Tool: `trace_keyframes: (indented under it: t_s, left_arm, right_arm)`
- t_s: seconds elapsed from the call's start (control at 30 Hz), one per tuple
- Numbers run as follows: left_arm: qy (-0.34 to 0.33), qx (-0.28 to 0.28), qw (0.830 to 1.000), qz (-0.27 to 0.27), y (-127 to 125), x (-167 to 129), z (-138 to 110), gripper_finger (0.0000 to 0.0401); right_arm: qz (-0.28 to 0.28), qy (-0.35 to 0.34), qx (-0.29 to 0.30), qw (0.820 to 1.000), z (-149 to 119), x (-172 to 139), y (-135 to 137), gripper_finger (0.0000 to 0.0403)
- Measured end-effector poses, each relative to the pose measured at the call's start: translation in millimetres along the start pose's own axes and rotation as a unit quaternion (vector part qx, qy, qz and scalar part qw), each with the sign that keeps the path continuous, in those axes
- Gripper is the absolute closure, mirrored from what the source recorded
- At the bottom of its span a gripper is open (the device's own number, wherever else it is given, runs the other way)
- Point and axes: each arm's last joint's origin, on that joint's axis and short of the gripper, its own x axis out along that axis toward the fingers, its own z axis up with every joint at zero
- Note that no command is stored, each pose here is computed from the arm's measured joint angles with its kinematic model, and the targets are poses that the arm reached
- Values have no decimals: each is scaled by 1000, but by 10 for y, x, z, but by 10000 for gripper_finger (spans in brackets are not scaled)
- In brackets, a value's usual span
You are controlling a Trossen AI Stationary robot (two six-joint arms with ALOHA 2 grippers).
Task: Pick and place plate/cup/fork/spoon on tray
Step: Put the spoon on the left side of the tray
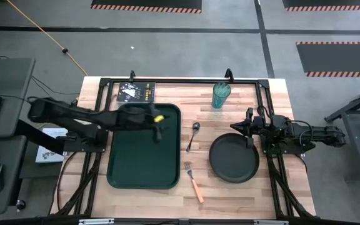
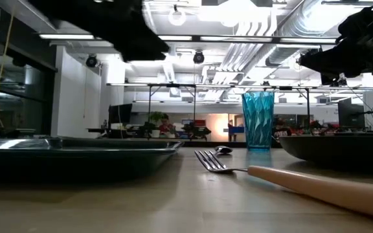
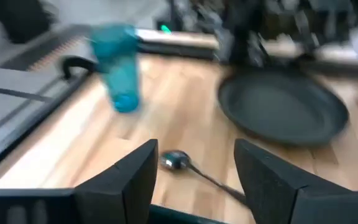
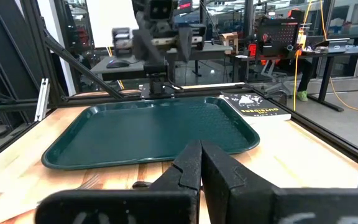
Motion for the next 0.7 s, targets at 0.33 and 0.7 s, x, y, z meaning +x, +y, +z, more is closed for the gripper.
trace_keyframes:
  t_s: [0.33,0.7]
  left_arm:
    - [128,-78,987,59,-163,855,49,194]
    - [232,-95,962,106,-289,1641,-234,195]
  right_arm:
    - [0,0,0,1000,1,0,0,402]
    - [0,0,0,1000,0,0,0,402]
